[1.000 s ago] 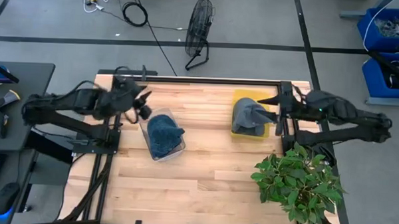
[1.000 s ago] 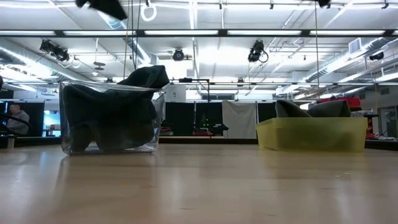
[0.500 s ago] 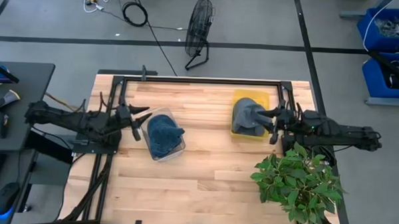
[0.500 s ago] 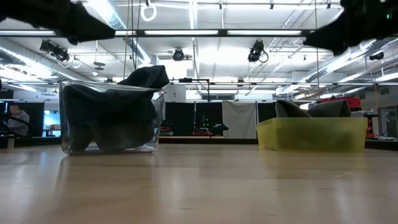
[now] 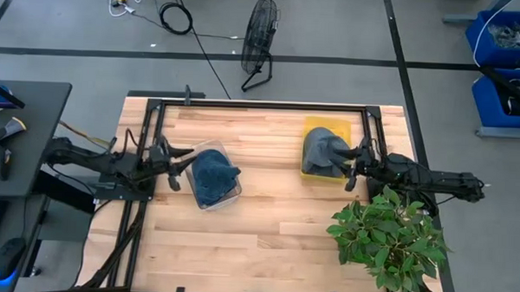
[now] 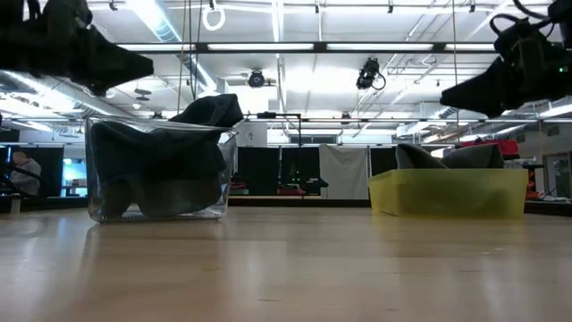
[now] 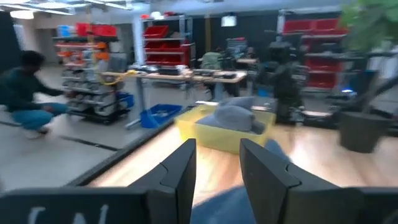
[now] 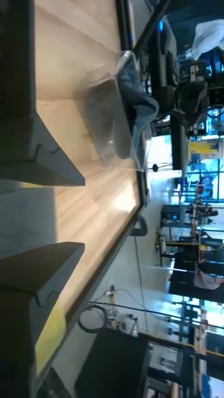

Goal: Pick & Place hat
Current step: Return to Home Position

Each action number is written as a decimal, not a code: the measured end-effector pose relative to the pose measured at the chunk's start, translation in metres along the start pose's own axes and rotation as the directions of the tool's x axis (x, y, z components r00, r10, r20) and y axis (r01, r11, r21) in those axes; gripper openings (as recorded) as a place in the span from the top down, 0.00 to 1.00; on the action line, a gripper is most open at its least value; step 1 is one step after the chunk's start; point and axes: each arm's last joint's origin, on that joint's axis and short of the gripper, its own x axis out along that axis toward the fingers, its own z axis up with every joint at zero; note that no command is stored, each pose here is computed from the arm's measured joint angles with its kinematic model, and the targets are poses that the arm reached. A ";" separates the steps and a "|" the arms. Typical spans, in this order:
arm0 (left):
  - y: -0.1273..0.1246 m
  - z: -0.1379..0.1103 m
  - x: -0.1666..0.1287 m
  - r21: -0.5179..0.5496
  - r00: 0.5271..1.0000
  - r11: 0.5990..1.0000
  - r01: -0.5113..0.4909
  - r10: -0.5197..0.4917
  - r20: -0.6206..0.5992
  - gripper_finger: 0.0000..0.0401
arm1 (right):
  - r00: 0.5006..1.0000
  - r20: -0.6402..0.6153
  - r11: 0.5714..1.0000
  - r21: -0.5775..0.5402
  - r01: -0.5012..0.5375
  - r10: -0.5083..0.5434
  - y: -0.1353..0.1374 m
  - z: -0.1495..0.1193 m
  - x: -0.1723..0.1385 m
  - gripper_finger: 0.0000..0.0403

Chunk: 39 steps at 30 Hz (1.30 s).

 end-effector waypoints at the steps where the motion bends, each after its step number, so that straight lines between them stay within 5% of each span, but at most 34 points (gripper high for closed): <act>1: -0.001 -0.005 0.000 -0.003 1.000 1.000 0.023 -0.023 0.006 0.69 | 1.000 0.018 1.000 0.007 -0.003 0.002 0.000 0.002 0.000 0.60; 17: -0.003 -0.016 0.000 0.005 0.997 0.997 0.073 -0.074 0.032 0.69 | 0.997 0.081 1.000 -0.012 -0.004 0.005 0.001 0.002 0.002 0.60; 24: -0.003 -0.025 0.000 0.070 0.996 0.994 0.083 -0.080 -0.046 0.69 | 0.989 0.127 0.997 -0.051 -0.063 0.069 0.003 -0.001 0.004 0.60; 30: -0.009 -0.025 -0.001 0.183 0.955 0.937 0.296 -0.291 -0.052 0.69 | 0.989 0.127 0.996 -0.063 -0.066 0.073 0.003 -0.001 0.004 0.60; 39: 0.002 -0.034 0.005 0.150 0.971 0.965 0.214 -0.193 -0.139 0.69 | 0.989 0.127 0.997 -0.021 -0.077 0.079 0.004 -0.001 0.004 0.60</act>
